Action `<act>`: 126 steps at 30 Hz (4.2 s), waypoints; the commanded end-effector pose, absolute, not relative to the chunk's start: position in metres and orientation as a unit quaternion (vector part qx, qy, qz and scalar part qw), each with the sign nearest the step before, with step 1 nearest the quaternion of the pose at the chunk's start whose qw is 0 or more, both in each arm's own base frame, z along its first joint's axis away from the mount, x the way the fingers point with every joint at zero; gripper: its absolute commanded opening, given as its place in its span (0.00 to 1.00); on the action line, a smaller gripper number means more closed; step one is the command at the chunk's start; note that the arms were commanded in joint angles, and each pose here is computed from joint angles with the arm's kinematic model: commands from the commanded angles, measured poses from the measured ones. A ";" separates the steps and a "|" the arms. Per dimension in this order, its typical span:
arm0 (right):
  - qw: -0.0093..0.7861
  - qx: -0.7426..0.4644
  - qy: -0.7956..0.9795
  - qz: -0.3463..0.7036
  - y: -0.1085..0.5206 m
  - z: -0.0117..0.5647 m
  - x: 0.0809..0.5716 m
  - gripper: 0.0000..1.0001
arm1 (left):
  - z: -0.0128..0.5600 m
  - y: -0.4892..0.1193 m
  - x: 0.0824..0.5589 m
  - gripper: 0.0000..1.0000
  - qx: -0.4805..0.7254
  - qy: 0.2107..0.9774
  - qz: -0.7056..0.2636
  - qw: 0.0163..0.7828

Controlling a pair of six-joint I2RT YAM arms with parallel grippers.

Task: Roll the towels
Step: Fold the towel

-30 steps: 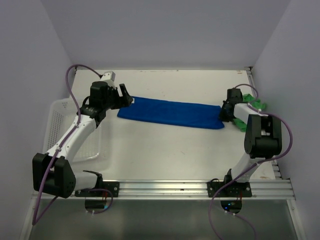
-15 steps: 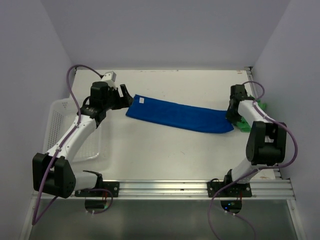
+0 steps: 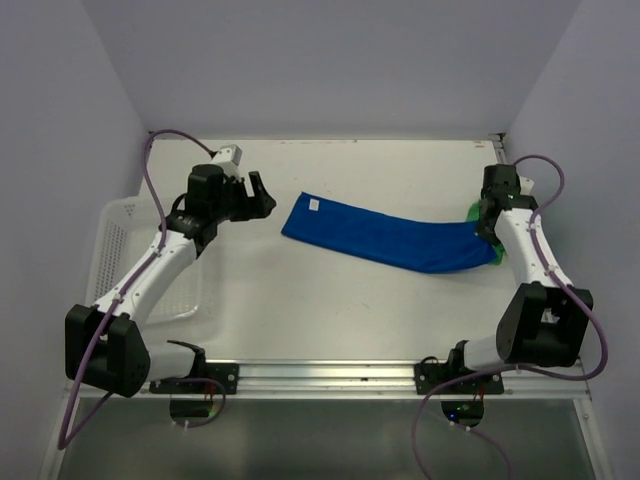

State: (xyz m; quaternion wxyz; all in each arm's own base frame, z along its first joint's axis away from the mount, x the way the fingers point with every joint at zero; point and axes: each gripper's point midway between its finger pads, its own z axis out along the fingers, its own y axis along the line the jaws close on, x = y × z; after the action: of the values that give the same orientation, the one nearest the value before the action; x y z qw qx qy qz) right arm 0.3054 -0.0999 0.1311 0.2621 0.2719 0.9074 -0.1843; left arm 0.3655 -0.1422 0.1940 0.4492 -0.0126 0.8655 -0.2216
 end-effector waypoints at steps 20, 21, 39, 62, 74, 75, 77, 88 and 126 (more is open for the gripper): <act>0.342 0.241 0.907 -0.037 0.023 0.219 0.375 0.00 | 0.219 -0.161 0.360 0.83 0.016 0.842 -0.253 0.477; 0.344 0.243 0.907 -0.032 0.029 0.219 0.379 0.00 | 0.219 -0.161 0.359 0.83 0.017 0.842 -0.254 0.476; 0.321 0.165 0.932 0.020 0.196 0.196 0.453 0.00 | 0.224 -0.167 0.354 0.83 0.023 0.837 -0.267 0.477; 0.312 0.150 0.932 0.109 0.288 0.189 0.463 0.00 | 0.228 -0.175 0.348 0.83 0.034 0.833 -0.270 0.482; 0.309 0.153 0.930 0.125 0.305 0.184 0.464 0.00 | 0.228 -0.176 0.348 0.84 0.035 0.833 -0.269 0.483; 0.312 0.154 0.929 0.126 0.307 0.186 0.464 0.00 | 0.228 -0.176 0.348 0.84 0.035 0.833 -0.269 0.482; 0.315 0.156 0.927 0.129 0.307 0.191 0.464 0.00 | 0.228 -0.176 0.348 0.84 0.035 0.833 -0.269 0.482; 0.300 0.155 0.930 0.144 0.319 0.176 0.466 0.00 | 0.227 -0.177 0.347 0.84 0.036 0.834 -0.269 0.481; 0.288 0.237 0.899 0.229 0.172 0.156 0.388 0.43 | 0.201 -0.187 0.351 0.85 0.048 0.851 -0.259 0.454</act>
State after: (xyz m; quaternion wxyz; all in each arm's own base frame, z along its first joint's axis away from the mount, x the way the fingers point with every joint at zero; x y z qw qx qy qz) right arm 0.3956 0.1774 0.1457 0.2714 0.2332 0.9154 0.1844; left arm 0.3450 -0.1801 0.2071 0.4527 0.0381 0.8519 -0.2606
